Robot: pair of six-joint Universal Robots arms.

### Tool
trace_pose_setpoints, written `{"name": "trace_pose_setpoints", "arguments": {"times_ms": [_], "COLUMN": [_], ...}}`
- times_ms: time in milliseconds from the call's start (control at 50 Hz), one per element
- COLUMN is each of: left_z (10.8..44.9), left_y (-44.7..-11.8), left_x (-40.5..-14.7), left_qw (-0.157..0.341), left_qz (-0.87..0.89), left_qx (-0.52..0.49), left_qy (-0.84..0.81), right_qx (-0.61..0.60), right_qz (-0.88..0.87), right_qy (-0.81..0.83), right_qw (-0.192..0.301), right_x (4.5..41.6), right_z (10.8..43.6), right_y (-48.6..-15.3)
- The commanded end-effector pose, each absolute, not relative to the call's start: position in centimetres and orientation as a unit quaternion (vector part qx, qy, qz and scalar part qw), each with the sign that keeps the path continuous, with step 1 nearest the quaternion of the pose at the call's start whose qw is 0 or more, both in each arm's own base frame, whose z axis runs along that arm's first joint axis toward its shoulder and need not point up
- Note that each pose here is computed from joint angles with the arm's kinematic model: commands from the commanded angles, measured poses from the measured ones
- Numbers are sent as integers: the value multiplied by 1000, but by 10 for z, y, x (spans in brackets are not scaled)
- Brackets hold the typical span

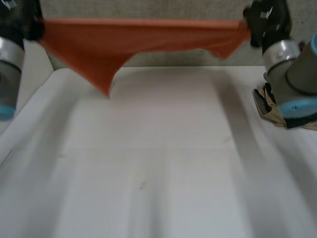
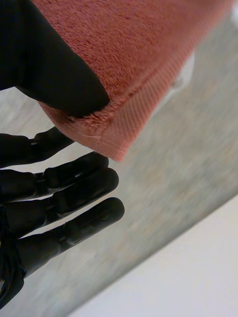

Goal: Fold the laundry.

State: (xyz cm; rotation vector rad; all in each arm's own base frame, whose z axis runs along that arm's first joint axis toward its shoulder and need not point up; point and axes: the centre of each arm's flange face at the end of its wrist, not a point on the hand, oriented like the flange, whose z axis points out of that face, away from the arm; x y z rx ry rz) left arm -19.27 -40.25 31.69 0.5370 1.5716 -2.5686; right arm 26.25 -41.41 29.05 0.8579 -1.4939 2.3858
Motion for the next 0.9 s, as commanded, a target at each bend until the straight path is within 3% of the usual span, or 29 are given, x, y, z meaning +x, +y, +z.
{"name": "trace_pose_setpoints", "arguments": {"times_ms": [20, 140, 220, 560, 900], "left_z": [239, 199, 189, 188, 184], "left_y": [-378, -364, -362, -362, -350], "left_x": [-199, -193, -188, -173, -162], "left_qw": [3, 1, 9, 14, 2], "left_qz": [-773, -742, -738, -724, -681], "left_qx": [232, 242, 241, 234, 218], "left_qy": [591, 626, 630, 649, 700], "right_qx": [336, 328, 312, 223, 190], "right_qz": [712, 648, 615, 562, 538], "right_qy": [-614, -687, -724, -796, -817], "right_qw": [60, 19, 7, -18, -78], "right_x": [258, 251, 240, 203, 203], "right_z": [213, 163, 148, 134, 113], "right_y": [-395, -385, -386, -407, -408]}}
